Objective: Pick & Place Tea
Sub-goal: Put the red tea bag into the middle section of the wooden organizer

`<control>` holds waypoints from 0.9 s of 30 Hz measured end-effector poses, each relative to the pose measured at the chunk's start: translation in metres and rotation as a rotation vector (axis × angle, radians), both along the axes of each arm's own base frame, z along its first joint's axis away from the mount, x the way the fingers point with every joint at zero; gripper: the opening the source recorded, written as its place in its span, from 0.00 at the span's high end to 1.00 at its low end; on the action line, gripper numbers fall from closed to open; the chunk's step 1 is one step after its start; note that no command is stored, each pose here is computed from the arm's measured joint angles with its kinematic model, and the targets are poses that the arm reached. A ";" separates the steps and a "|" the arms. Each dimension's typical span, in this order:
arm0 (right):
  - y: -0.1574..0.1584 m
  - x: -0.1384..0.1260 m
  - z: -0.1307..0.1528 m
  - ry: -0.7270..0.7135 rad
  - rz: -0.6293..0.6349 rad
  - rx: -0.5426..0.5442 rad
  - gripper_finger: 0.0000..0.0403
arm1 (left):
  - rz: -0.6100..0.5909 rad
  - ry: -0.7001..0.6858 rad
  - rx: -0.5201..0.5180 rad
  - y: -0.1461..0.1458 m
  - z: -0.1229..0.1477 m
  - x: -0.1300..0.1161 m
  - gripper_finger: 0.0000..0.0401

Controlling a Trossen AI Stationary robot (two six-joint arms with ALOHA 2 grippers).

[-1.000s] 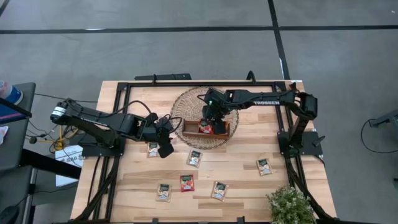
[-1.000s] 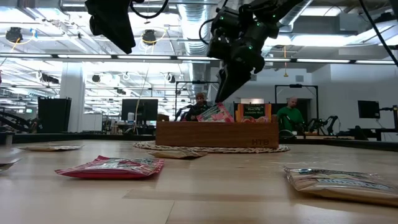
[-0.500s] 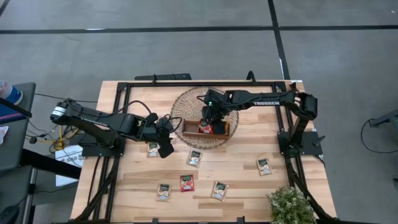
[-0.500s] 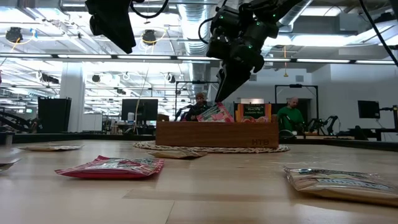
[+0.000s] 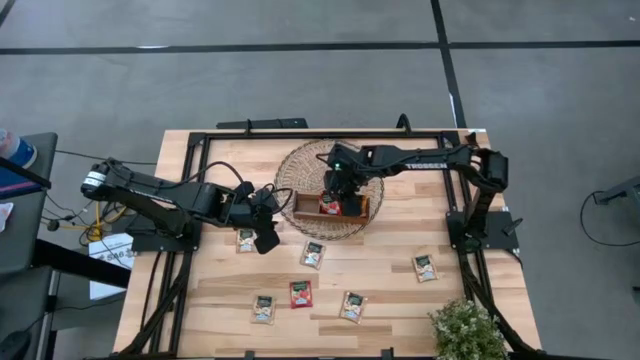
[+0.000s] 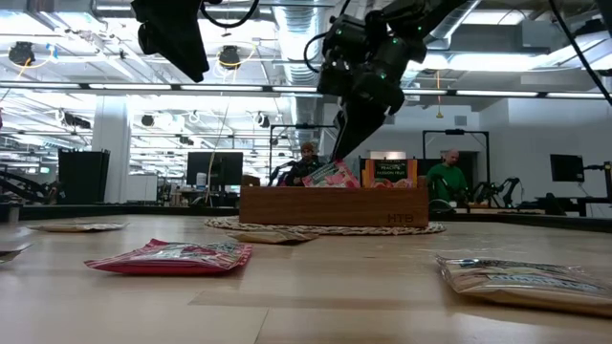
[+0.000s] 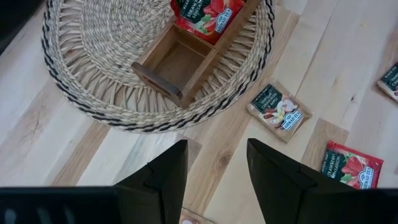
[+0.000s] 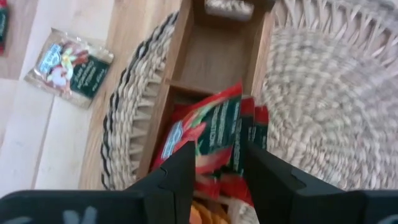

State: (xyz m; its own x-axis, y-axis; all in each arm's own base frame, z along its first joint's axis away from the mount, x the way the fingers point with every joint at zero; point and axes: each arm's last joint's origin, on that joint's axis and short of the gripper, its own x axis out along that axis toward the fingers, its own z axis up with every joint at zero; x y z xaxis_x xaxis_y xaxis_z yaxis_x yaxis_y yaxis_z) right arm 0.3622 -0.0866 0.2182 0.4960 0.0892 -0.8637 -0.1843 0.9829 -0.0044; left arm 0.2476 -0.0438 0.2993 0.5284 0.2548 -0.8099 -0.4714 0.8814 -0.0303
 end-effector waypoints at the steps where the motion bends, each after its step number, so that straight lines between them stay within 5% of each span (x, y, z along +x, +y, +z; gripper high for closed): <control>1: 0.000 0.001 0.001 -0.008 0.000 -0.002 0.70 | 0.000 0.000 0.000 0.000 0.000 0.000 0.61; 27: 0.003 0.000 0.000 0.008 -0.009 0.012 0.91 | -0.009 0.003 -0.012 0.000 0.000 0.000 0.61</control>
